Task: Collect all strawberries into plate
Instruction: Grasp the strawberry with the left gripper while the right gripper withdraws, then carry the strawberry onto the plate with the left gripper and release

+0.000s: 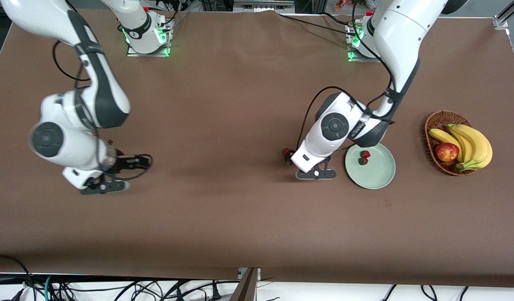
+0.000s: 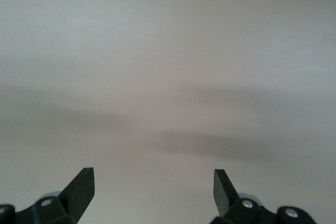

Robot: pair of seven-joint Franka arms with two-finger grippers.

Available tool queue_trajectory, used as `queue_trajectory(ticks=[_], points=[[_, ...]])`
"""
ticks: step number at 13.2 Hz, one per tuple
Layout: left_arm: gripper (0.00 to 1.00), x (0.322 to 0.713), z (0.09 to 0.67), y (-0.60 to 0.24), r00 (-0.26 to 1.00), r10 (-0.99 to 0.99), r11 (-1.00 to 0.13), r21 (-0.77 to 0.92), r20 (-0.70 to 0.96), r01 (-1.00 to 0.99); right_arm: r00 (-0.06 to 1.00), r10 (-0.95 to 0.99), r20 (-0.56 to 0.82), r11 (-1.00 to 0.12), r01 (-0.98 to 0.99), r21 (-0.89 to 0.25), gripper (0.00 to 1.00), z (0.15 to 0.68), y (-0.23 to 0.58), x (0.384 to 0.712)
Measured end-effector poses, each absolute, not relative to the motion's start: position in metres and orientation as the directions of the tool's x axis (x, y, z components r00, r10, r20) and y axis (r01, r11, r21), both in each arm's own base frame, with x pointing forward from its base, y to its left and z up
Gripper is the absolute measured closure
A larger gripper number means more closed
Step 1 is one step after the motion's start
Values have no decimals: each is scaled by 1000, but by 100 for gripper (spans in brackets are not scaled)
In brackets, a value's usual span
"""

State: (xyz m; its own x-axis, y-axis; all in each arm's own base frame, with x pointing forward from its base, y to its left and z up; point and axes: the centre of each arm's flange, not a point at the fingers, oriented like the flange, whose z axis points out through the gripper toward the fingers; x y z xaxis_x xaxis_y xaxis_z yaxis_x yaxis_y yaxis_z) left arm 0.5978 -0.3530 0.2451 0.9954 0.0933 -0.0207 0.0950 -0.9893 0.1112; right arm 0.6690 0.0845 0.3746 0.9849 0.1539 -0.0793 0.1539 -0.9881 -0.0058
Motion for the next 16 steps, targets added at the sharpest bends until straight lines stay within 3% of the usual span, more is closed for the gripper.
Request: queue_trajectory(ticks=[4, 7, 12, 13, 16], points=[[0, 561, 219, -416, 979, 200, -970, 137, -26, 202, 989, 121, -81, -991, 125, 44, 0, 461, 25, 644], [0, 565, 208, -406, 982, 191, -978, 89, 11, 189, 996, 76, -50, -995, 79, 64, 0, 528, 1, 615], [0, 558, 188, -396, 990, 141, -990, 7, 12, 141, 996, 58, -65, -996, 62, 68, 0, 572, -6, 581], [7, 556, 186, -397, 990, 138, -990, 6, 9, 138, 996, 58, -72, -996, 63, 68, 0, 572, -5, 579], [41, 550, 177, -402, 992, 127, -992, -2, -4, 127, 997, 52, -62, -996, 56, 70, 0, 583, -8, 573]])
